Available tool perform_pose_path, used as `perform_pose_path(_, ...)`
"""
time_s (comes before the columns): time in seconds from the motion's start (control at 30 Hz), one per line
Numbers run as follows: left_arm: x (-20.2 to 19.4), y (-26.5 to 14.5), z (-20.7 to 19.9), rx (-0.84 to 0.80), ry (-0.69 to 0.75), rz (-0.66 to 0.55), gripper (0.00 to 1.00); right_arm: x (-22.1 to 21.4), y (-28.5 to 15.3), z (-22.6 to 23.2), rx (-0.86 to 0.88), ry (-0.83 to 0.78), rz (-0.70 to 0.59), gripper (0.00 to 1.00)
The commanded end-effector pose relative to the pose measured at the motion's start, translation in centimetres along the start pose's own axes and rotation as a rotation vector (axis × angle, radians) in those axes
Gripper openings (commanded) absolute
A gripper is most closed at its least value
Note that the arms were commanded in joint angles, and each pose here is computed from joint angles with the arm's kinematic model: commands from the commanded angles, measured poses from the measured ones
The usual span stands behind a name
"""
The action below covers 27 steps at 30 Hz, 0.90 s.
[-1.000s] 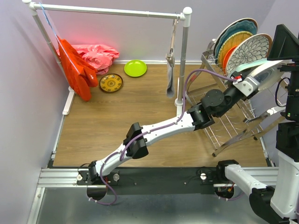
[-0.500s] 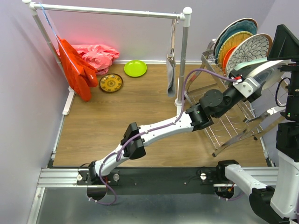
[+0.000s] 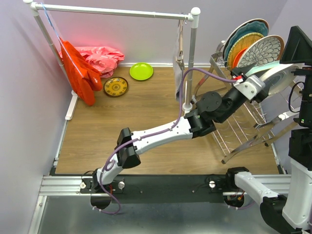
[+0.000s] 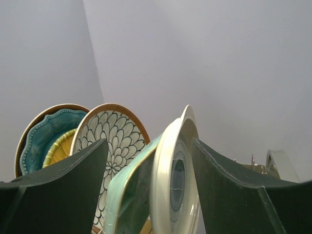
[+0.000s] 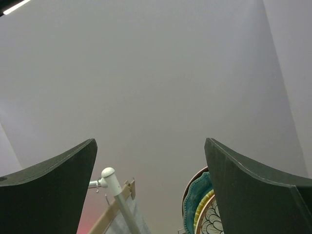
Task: Load the plates into the dish rack
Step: Grab a plate with the left arm
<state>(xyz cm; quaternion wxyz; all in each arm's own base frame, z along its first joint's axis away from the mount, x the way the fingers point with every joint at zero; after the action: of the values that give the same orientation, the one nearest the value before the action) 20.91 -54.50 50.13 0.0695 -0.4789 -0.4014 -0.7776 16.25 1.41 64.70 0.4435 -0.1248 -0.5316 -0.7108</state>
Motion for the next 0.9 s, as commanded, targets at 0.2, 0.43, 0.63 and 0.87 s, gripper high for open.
perform_pose_path(0.2,5.8,-1.9,2.5,0.068,-0.018,-0.045,0.77,2.2,-0.3,0.8,0.035,-0.073,-0.051,1.00)
perform_pose_path(0.43,8.3,-7.0,5.5,0.113,-0.045,0.040,0.77,-2.3,-1.5,4.5,0.434,-0.217,0.268,1.00)
perform_pose_path(0.63,9.1,-13.2,8.0,0.078,-0.145,0.209,0.77,-6.0,-3.8,5.7,0.731,-0.297,0.523,1.00)
perform_pose_path(0.87,4.0,-21.8,9.5,0.180,-0.293,0.434,0.77,-10.2,-5.6,5.2,0.888,-0.225,0.699,1.00)
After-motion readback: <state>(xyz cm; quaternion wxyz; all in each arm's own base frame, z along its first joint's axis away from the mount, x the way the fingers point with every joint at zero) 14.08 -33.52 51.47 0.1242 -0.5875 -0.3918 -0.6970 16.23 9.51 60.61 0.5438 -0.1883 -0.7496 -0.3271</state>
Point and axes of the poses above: each gripper's point midway between its finger pads, its own y axis out along the fingers, its own z axis along the line the jaws close on, x = y × z, the point moved 5 cm from there along -y, back along the fingers, and after that the axes turned 9 degrees about y, right-handed, at the moved point
